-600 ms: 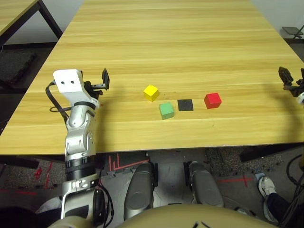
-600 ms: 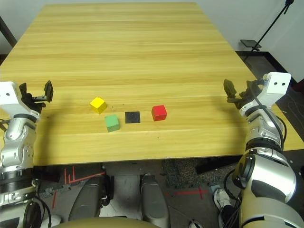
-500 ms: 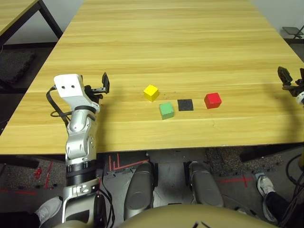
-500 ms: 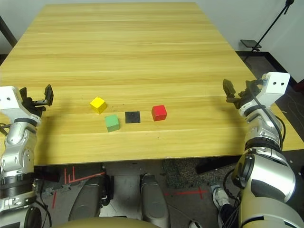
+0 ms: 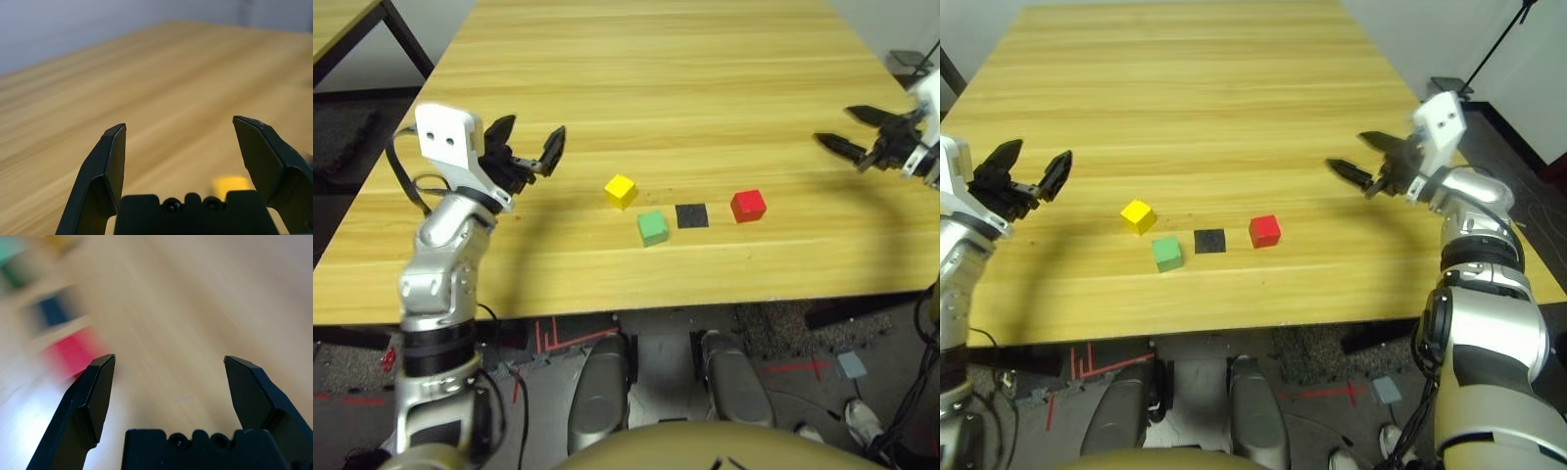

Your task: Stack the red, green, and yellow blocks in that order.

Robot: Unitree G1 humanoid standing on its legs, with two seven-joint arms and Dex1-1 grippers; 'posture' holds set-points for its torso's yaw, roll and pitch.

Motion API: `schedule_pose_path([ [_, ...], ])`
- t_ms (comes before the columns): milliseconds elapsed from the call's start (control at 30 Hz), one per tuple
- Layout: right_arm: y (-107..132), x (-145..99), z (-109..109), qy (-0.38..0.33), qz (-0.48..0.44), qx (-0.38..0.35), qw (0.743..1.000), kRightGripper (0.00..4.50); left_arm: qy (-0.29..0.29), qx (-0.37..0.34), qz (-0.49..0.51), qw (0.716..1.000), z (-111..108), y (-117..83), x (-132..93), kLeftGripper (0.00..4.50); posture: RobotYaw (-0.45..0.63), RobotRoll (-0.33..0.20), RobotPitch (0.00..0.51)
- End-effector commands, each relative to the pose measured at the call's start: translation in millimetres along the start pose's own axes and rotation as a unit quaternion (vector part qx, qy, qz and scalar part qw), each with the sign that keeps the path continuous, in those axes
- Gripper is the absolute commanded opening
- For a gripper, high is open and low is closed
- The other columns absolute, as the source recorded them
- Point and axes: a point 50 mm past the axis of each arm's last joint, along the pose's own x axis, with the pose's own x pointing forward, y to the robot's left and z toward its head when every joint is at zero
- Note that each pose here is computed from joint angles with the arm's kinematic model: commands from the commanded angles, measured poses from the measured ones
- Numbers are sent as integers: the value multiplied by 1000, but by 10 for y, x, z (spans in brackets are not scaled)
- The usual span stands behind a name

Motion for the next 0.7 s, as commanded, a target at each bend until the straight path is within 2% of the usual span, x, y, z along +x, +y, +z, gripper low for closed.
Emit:
schedule_pose_path([
  [33, 81, 76, 27, 66, 84, -21, 994, 4500, 58, -10, -126, 990, -42, -239, 48, 4463, 264, -170, 100],
  [167, 53, 248, 122, 84, 118, -54, 988, 4500, 88, 6, -167, 982, -73, -326, 94, 4463, 303, -172, 101],
  [367, 3, 444, 240, 87, 140, -71, 984, 4500, 103, -7, -160, 982, -82, -360, 115, 4463, 352, -186, 106],
  [500, 32, 585, 236, 91, 161, -77, 980, 4500, 115, -8, -174, 978, -121, -453, 80, 4463, 395, -197, 108],
  [700, 59, 734, 257, 88, 178, -79, 977, 4500, 123, -1, -176, 977, -115, -490, 96, 4463, 435, -210, 120],
])
